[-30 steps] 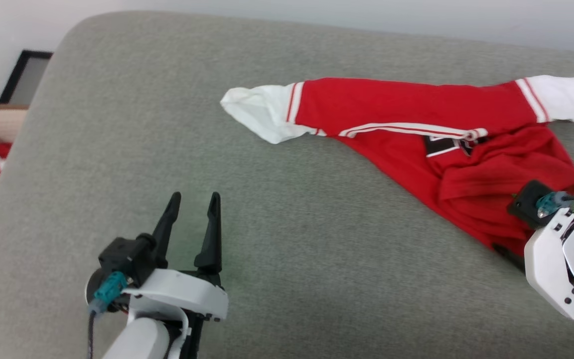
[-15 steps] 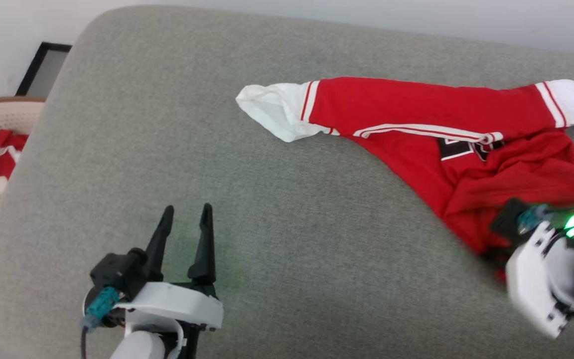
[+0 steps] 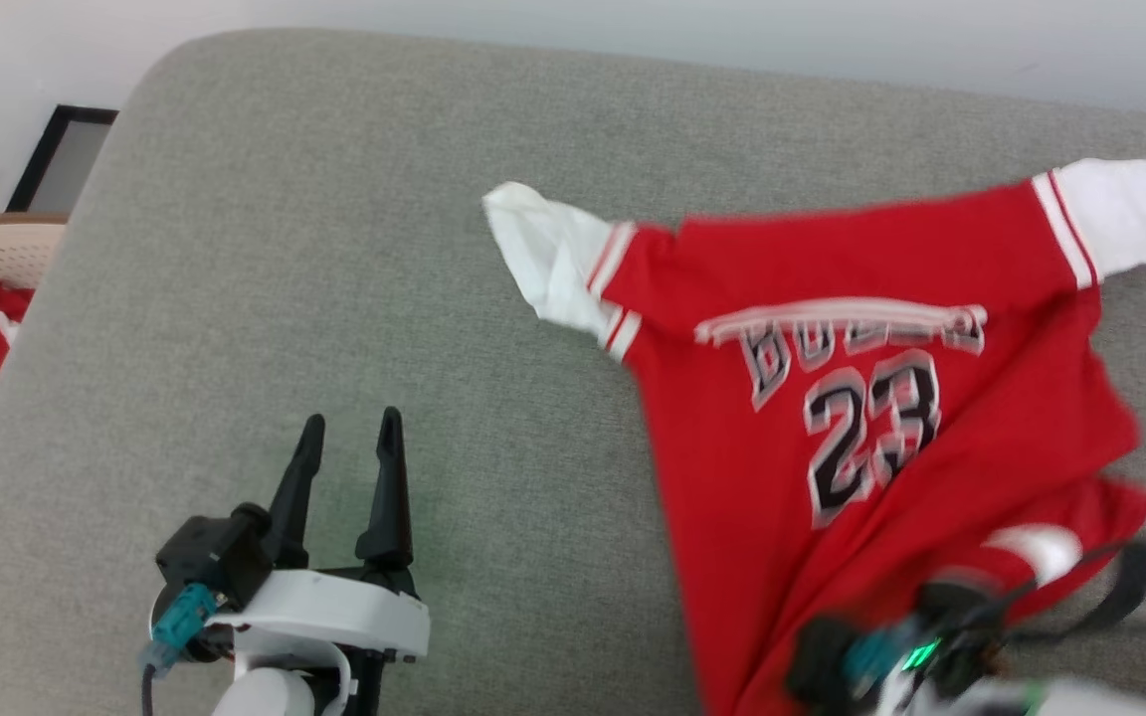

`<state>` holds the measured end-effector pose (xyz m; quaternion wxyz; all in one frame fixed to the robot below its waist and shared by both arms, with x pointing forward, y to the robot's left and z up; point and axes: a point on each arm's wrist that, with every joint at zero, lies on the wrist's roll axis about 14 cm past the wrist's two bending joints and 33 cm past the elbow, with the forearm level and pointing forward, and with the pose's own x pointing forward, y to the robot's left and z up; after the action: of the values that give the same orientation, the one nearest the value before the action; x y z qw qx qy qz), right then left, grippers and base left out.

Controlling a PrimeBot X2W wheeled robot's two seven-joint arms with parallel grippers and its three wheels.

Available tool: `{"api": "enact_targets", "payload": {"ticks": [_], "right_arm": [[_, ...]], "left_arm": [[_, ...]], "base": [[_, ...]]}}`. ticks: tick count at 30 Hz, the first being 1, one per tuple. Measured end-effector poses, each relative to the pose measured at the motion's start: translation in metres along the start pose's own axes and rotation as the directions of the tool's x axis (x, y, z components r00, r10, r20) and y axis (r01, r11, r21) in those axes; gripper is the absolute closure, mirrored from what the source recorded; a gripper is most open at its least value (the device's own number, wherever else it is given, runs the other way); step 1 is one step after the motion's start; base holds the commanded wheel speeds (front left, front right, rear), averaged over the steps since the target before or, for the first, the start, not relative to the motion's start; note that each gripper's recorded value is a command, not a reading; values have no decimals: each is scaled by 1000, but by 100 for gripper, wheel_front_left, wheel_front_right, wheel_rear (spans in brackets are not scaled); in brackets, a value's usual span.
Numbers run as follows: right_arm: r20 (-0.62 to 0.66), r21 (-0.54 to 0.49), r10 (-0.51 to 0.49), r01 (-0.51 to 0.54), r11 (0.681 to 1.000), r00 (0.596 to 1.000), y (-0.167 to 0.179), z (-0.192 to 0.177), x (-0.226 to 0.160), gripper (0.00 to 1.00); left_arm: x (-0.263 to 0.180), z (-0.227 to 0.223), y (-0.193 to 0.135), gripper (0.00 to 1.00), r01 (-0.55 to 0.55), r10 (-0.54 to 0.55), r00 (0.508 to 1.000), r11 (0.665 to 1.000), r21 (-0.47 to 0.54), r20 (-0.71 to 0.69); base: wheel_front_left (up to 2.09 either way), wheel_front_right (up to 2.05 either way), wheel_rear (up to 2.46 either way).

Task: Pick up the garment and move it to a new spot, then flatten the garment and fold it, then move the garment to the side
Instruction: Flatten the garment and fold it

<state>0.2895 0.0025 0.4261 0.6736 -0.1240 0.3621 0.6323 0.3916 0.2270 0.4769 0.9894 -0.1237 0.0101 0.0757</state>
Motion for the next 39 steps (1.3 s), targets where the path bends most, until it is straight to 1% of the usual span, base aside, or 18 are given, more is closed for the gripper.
{"api": "enact_targets", "payload": {"ticks": [2, 7, 10, 11, 12, 13, 16, 20, 25, 27, 28, 30, 32, 34, 35, 39], "right_arm": [[2, -2, 66, -66, 998, 998, 24, 1, 9, 100], [-3, -21, 169, -169, 985, 986, 64, 6, 21, 100], [-15, -20, 196, -197, 980, 980, 74, 4, 24, 100], [-12, -32, 186, -186, 982, 983, 72, 4, 24, 83], [5, -48, 165, -165, 985, 986, 66, 7, 25, 55], [25, -58, 141, -140, 988, 990, 58, 9, 24, 0], [77, -69, 51, -46, 997, 996, 26, 16, 13, 0], [134, -68, -72, 81, 994, 988, -15, 30, -18, 0], [166, -32, -185, 193, 981, 969, -51, 46, -61, 0], [183, -44, -241, 253, 967, 953, -70, 57, -75, 0], [183, -68, -278, 295, 953, 943, -81, 61, -82, 0], [161, -126, -339, 360, 924, 927, -100, 64, -88, 0], [124, -156, -374, 390, 907, 919, -115, 60, -87, 0], [55, -189, -394, 397, 898, 917, -126, 46, -82, 0], [31, -191, -395, 393, 899, 918, -131, 40, -79, 0], [-38, -221, -411, 393, 893, 911, -149, 25, -73, 0]], "left_arm": [[-1, 1, 2, 0, -4, 4, 1000, 1000, 0, 2], [-3, 3, 4, 0, -10, 10, 1000, 1000, 0, 10], [-4, 3, 6, 0, -19, 19, 1000, 1000, -2, 12], [-4, 3, 7, 0, -21, 21, 1000, 1000, -2, 13], [-4, 3, 7, 0, -22, 22, 1000, 1000, -1, 14], [-4, 4, 7, 0, -21, 22, 1000, 1000, -2, 15], [-5, 4, 8, 0, -28, 28, 999, 1000, -10, 17], [-6, 3, 8, 0, -33, 34, 999, 999, -20, 18], [-8, -2, 6, 0, -35, 35, 999, 999, -40, 8], [-8, -5, 3, 0, -31, 31, 1000, 998, -46, 2], [-8, -7, 1, 0, -25, 25, 1000, 998, -52, -2], [-7, -10, -3, 0, -17, 16, 1000, 998, -58, -8], [-4, -11, -5, 0, -10, 9, 1000, 998, -59, -10], [-3, -13, -5, 0, -10, 9, 1000, 998, -59, -13], [-3, -14, -4, 0, -15, 14, 1000, 998, -58, -17], [-4, -20, 5, 0, -42, 41, 999, 998, -55, -34]], "base": [[0, 0, 0], [0, 0, 0], [0, 0, 0], [0, 0, 0], [0, 0, 0], [0, 0, 0], [0, 0, 0], [0, 0, 0], [0, 0, 0], [0, 0, 0], [0, 0, 0], [0, 0, 0], [0, 0, 0], [0, 0, 0], [0, 0, 0], [0, 0, 0]]}}
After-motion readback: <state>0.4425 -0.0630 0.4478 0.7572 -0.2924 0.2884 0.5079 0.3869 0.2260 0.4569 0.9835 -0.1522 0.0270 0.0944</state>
